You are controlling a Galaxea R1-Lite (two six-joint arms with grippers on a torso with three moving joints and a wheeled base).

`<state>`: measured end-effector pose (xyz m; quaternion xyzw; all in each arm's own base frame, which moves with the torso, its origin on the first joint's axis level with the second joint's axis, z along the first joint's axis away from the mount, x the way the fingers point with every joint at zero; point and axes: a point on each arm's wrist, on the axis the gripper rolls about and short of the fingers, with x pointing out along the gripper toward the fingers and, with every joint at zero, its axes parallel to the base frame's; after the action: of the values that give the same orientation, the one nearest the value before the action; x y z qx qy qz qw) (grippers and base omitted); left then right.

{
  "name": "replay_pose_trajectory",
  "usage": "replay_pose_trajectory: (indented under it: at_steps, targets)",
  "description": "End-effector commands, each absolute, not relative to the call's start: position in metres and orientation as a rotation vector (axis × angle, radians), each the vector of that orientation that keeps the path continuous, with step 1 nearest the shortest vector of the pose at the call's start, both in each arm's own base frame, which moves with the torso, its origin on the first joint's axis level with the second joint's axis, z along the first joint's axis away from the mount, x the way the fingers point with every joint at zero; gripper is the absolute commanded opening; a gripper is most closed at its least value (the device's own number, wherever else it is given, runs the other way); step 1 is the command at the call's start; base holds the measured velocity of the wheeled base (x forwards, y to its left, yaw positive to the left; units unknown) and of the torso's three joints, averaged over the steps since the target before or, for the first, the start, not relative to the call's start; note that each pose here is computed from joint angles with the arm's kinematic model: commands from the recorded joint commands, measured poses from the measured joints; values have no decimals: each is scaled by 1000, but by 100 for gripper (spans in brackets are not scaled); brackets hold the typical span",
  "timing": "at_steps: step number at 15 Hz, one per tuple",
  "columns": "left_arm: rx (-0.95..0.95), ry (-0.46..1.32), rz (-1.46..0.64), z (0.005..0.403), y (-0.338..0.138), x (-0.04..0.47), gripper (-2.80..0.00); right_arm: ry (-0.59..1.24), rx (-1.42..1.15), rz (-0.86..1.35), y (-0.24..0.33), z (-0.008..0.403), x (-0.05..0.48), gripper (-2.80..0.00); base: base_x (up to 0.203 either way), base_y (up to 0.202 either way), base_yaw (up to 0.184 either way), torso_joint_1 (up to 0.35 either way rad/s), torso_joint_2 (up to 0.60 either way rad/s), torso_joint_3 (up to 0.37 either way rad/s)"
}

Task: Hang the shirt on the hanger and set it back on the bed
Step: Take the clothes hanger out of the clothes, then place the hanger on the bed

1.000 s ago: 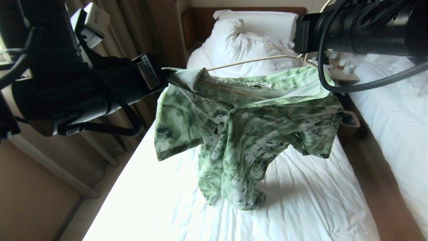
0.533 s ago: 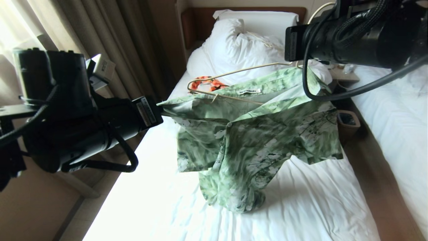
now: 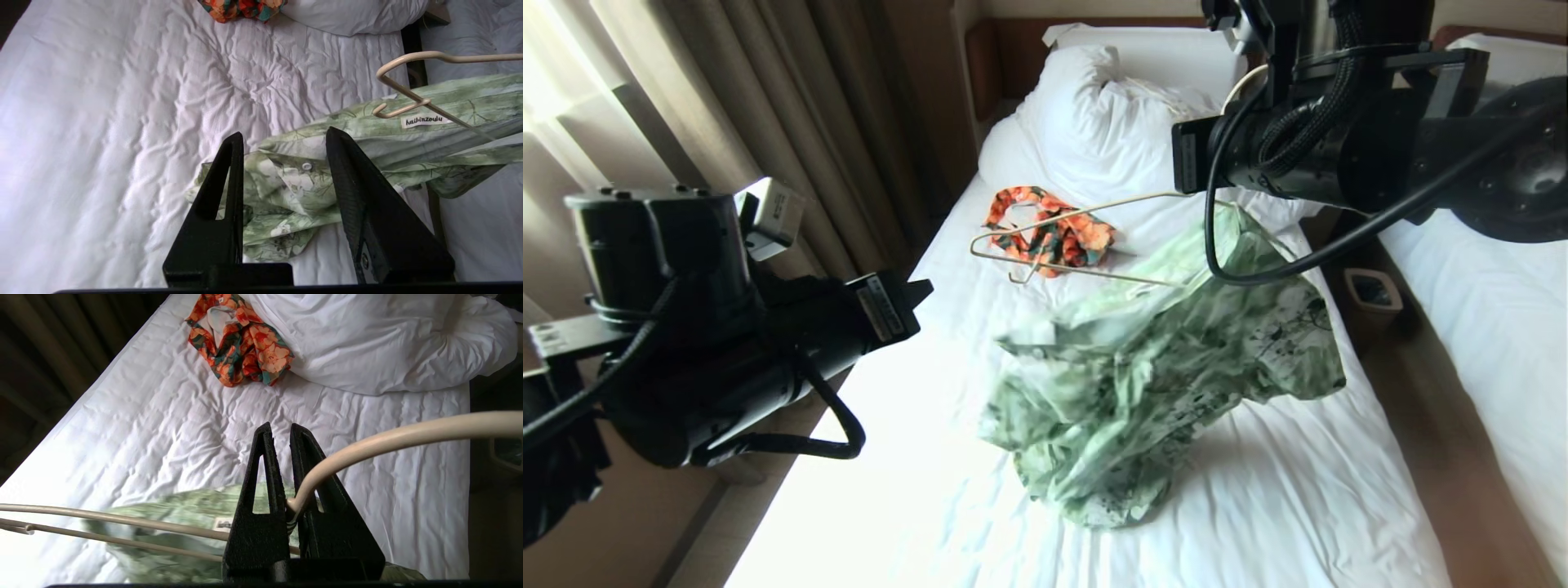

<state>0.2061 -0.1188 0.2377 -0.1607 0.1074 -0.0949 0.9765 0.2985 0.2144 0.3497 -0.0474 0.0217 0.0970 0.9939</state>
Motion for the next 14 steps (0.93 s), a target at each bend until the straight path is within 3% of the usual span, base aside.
replay_pose_trajectory:
  at_steps: [1, 3, 4, 10, 14]
  targets:
    - [-338, 189, -146, 240, -98, 197, 0, 58, -105, 203, 223, 341, 304, -280, 0, 0, 0, 0, 0, 0]
    - [-348, 173, -82, 241, -69, 191, 0, 70, -99, 211, 230, 333, 308, -280, 0, 0, 0, 0, 0, 0]
    - [-355, 163, -71, 243, -57, 182, -280, 75, -81, 212, 234, 328, 310, -280, 0, 0, 0, 0, 0, 0]
    - [-383, 132, 97, 240, 2, 107, -280, 117, 111, 224, 268, 260, 337, -280, 0, 0, 0, 0, 0, 0]
    - [-374, 134, 101, 225, 5, 74, -280, 324, -26, 167, 240, 215, 323, -280, 0, 0, 0, 0, 0, 0]
